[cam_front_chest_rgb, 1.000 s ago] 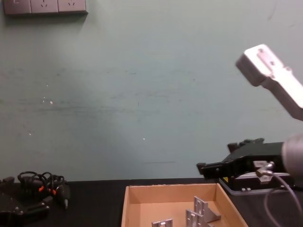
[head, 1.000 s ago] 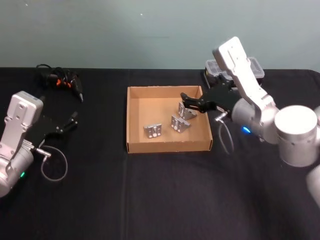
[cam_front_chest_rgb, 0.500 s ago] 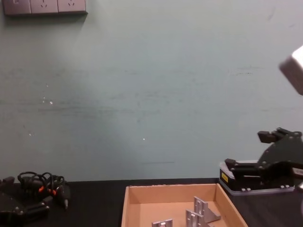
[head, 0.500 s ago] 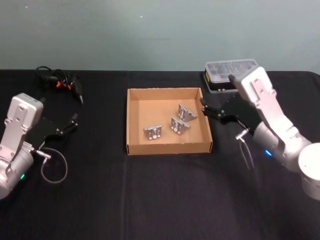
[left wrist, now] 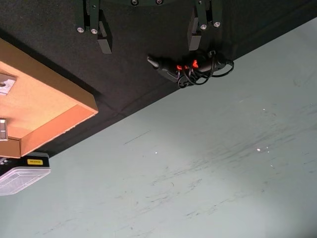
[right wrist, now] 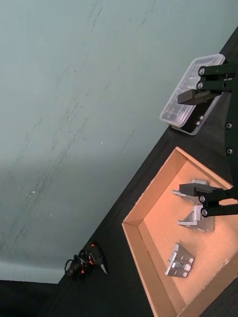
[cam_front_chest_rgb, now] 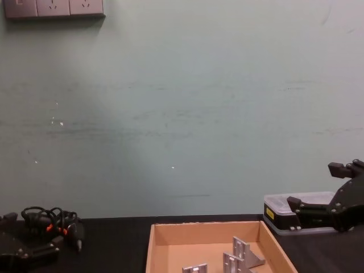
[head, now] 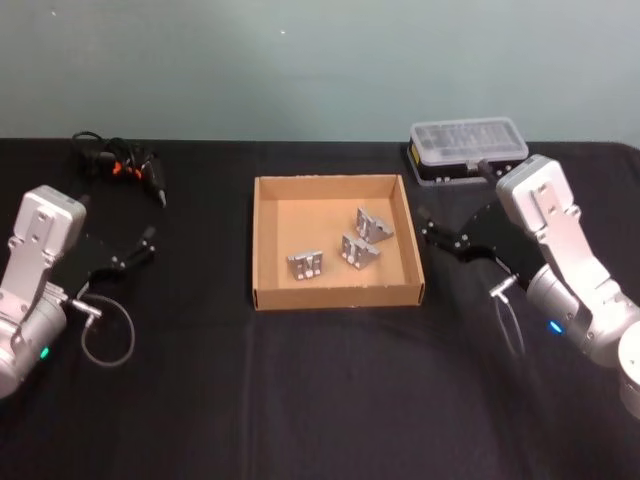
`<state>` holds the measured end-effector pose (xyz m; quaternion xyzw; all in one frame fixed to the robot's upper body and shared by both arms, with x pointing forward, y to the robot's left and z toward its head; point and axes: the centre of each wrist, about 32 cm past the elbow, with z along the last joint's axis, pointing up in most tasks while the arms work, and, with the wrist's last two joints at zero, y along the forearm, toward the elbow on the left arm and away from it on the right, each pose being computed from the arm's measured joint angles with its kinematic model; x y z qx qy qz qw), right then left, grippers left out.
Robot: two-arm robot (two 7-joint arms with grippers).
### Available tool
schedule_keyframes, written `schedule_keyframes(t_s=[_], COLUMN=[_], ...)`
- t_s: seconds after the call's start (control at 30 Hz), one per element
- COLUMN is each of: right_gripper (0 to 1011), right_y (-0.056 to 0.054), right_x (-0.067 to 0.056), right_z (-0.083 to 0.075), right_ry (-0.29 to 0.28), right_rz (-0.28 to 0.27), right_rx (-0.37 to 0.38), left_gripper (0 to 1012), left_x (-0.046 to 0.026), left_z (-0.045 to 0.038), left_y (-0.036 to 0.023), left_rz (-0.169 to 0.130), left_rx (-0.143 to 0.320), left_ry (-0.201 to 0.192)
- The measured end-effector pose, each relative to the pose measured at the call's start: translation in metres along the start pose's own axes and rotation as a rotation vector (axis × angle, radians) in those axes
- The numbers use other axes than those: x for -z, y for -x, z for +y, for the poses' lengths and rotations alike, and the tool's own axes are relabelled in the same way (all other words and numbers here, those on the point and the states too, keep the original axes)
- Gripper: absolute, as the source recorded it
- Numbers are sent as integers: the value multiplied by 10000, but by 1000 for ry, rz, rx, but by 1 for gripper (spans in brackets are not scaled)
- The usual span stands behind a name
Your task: Use one hand to pick up the angle iron from the table and place it into the box.
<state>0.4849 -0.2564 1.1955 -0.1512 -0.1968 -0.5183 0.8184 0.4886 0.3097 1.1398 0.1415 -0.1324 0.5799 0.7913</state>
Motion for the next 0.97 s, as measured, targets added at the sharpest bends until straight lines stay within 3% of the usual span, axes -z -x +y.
schedule_keyframes(t_s=[0.97], right_gripper=[1004], right_y=[1], right_x=[-21], right_z=[19], right_ry=[5], right_rz=[0], right_rx=[-2], left_gripper=[1000], left_x=[0], left_z=[0], left_y=[0], left_rz=[0], left_rx=[0], left_ry=[0])
